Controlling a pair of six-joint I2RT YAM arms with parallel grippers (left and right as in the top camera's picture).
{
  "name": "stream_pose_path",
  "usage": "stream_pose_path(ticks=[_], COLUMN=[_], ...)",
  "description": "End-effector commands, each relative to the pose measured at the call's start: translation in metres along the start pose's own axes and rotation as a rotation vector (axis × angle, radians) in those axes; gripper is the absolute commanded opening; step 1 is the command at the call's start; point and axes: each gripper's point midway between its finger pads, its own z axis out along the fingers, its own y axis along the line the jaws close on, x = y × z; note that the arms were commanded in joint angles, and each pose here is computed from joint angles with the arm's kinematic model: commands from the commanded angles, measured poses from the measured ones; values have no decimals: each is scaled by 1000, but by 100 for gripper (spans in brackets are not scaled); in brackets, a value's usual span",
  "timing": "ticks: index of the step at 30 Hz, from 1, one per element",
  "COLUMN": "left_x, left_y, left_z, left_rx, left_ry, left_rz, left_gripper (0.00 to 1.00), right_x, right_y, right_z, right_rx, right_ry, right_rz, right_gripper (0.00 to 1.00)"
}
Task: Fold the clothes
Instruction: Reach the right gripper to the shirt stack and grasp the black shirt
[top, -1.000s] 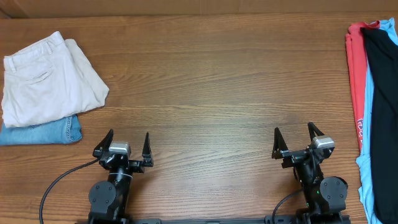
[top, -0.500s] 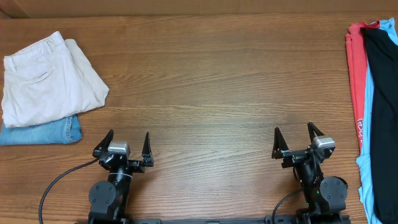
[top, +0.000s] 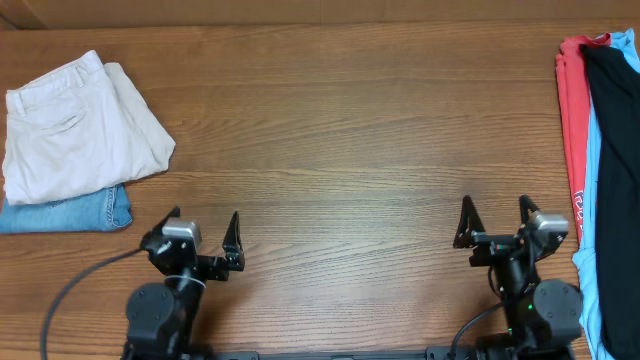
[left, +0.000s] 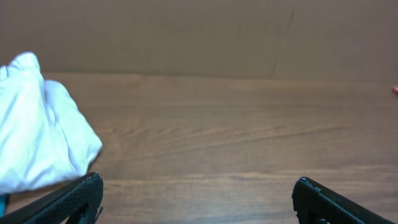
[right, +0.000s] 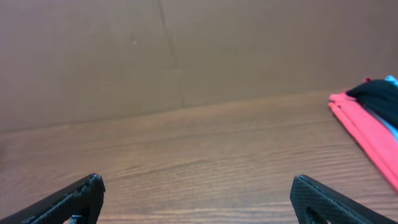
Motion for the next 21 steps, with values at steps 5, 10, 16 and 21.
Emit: stream_pose_path(ticks=[5, 10, 16, 21], left_x=[-33, -44, -43, -38], left_y=[-3, -7, -16, -14], left_z=[12, 28, 40, 45], left_rx=[-20, -20, 25, 16], left_ry=[178, 359, 455, 475], left_rz=[-23, 10, -10, -9], left_gripper=[100, 100, 100, 100], right_x=[-39, -42, -40, -37], right_y=[2, -7, -38, -113], right_z=[13, 47, 94, 114], right_rx=[63, 142, 219, 421], right_ry=[135, 351, 522, 526], right_rz=[2, 0, 66, 189], right_gripper=[100, 100, 100, 100])
